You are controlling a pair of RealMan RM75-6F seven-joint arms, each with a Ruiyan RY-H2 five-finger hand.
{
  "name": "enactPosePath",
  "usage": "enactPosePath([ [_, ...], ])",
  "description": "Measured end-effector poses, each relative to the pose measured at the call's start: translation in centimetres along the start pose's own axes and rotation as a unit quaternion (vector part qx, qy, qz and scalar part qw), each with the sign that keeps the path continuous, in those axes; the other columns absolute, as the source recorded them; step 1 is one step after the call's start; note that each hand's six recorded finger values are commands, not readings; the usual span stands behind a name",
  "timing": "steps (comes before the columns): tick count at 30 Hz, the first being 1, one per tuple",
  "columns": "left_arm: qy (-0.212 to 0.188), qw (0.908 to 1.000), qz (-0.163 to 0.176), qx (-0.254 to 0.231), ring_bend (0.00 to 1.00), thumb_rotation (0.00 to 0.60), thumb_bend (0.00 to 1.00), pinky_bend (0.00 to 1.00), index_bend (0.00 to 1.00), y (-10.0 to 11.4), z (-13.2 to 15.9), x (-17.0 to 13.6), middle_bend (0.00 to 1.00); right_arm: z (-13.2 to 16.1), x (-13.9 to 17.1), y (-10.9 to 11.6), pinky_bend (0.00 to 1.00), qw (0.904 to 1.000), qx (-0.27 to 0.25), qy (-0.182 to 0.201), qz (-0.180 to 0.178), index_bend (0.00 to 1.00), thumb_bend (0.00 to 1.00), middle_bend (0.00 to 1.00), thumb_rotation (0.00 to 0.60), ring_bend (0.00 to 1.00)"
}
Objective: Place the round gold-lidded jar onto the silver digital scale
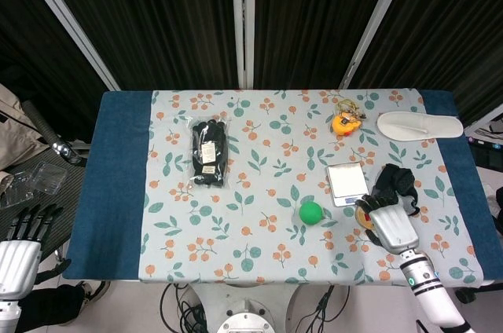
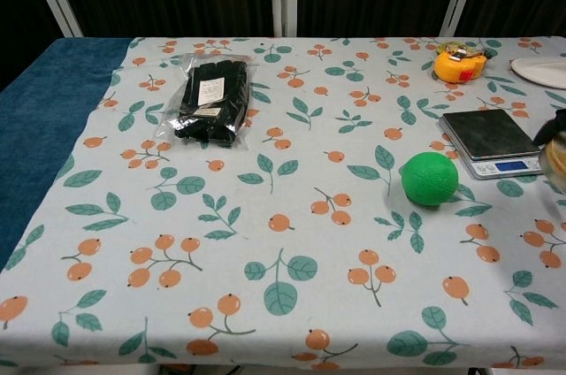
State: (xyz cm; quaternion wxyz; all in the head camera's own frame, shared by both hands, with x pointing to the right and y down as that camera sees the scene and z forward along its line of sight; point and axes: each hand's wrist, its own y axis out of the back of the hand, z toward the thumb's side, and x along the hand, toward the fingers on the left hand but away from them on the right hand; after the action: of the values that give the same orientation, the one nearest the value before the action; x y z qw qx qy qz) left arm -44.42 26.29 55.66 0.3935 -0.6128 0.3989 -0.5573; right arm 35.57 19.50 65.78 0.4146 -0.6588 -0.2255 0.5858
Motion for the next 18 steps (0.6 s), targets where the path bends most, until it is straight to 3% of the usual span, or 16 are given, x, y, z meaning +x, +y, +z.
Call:
enactPosePath([
  [4, -0.004, 1.0000, 0.003, 0.002, 0.00, 0.600, 0.05, 0.02, 0.11, 0.2, 0.2, 0.1, 0.08, 0.2, -2.6, 1.7, 0.34, 0.9997, 0.012, 0.001, -0.023, 0.48, 0.30, 0.45, 0.600, 0.44],
  [18, -0.001, 1.0000, -0.004, 0.005, 0.00, 0.600, 0.05, 0.02, 0.11, 0.2, -0.1, 0.5, 0.08, 0.2, -10.5, -0.2, 0.31, 0.9992, 0.020, -0.026, 0.024, 0.47, 0.30, 0.39, 0.600, 0.43],
])
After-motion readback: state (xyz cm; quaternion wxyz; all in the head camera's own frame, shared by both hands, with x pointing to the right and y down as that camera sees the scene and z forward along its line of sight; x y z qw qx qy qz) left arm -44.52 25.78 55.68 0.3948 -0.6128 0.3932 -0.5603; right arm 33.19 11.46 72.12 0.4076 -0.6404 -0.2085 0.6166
